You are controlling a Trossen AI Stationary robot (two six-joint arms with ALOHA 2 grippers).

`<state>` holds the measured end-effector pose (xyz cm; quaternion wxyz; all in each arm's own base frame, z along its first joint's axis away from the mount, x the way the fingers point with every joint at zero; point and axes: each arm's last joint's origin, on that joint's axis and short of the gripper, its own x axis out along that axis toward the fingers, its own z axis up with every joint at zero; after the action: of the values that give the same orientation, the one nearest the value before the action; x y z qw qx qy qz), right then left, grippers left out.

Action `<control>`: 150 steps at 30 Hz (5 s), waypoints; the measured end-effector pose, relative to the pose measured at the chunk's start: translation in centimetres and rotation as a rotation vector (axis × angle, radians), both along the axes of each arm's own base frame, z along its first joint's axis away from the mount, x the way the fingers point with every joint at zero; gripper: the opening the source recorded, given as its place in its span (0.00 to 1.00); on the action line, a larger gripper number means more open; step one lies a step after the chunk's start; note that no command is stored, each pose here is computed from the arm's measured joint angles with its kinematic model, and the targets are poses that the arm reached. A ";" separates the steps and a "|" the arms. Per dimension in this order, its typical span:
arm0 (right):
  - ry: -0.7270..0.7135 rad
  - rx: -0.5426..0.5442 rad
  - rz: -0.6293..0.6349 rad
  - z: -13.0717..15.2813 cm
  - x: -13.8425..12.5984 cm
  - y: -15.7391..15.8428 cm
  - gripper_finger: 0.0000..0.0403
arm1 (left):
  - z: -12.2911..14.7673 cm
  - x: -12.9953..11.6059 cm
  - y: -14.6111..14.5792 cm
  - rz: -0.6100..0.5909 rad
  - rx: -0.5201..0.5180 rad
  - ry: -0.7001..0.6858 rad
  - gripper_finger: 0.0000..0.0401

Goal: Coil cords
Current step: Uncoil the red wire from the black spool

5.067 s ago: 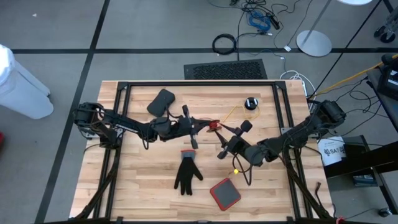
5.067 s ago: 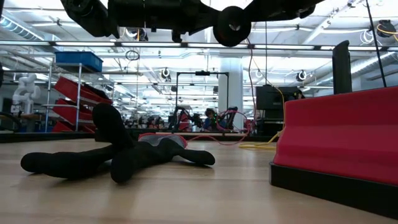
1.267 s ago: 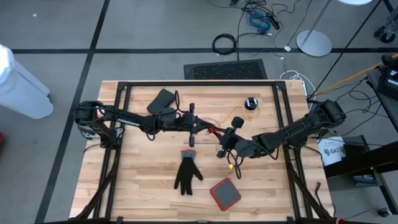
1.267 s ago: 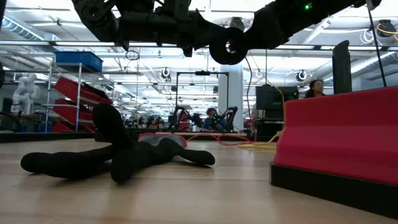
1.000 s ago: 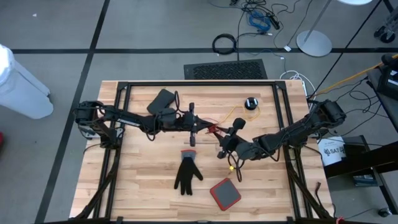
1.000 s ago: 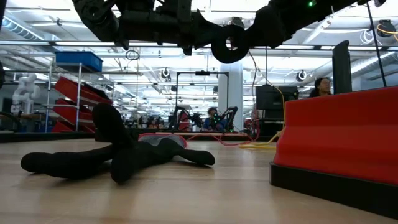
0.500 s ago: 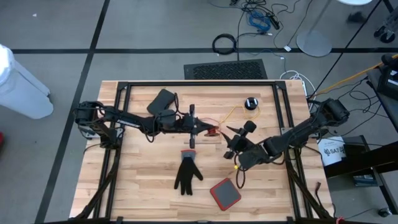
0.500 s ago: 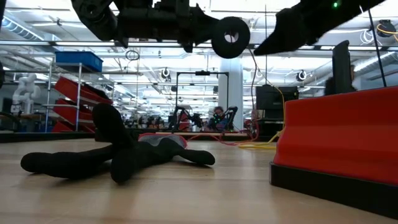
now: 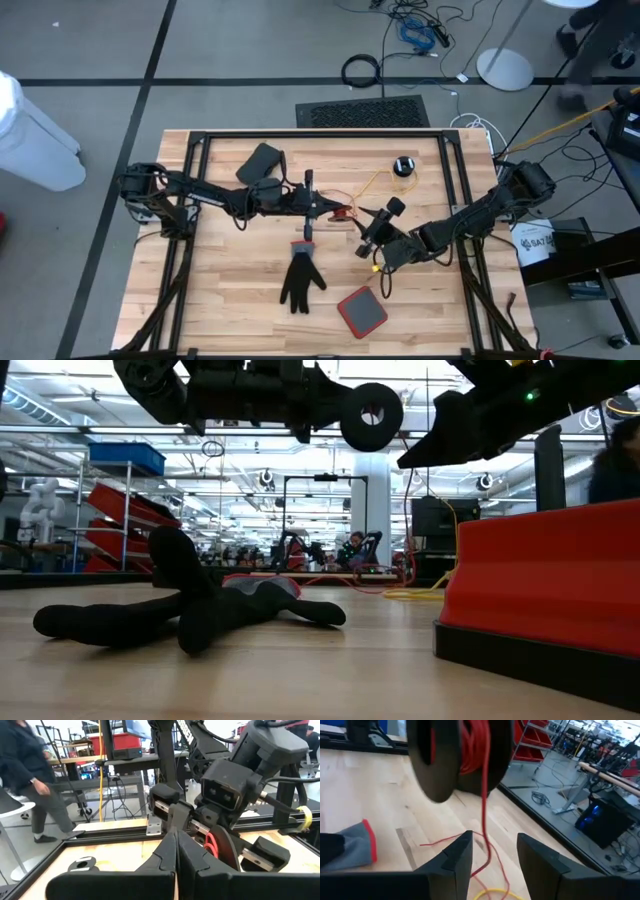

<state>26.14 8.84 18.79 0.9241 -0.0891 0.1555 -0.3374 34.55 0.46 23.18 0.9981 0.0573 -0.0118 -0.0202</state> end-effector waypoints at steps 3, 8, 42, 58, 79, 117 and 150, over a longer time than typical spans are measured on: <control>-0.003 -0.008 -0.002 0.1 0.1 -0.2 0.30 | -0.1 0.0 0.0 0.000 -0.002 0.011 0.00; -0.006 -0.008 0.004 0.2 0.2 -0.1 0.16 | -0.2 0.0 0.0 0.000 -0.002 0.021 0.00; -0.137 0.080 0.273 -1.0 3.4 0.0 0.00 | -4.5 0.5 1.2 0.473 0.152 0.148 0.00; 0.146 0.105 -0.037 -5.4 3.0 -2.7 0.00 | -3.9 0.7 0.0 0.376 0.107 0.069 0.00; -0.004 0.020 0.185 1.0 0.2 2.4 0.00 | -5.0 0.3 0.1 0.520 0.245 0.222 0.00; 0.085 0.309 0.389 -2.1 -0.2 4.8 0.35 | -4.7 0.3 -1.2 0.527 0.347 0.216 0.00; 0.071 0.060 0.022 -2.5 1.6 -2.7 0.35 | -4.5 0.3 -2.0 0.485 0.340 0.190 0.00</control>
<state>27.73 6.15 16.28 0.9240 -0.0749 0.1974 -0.3188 34.88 -1.55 18.65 0.9466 0.2223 0.0992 0.2116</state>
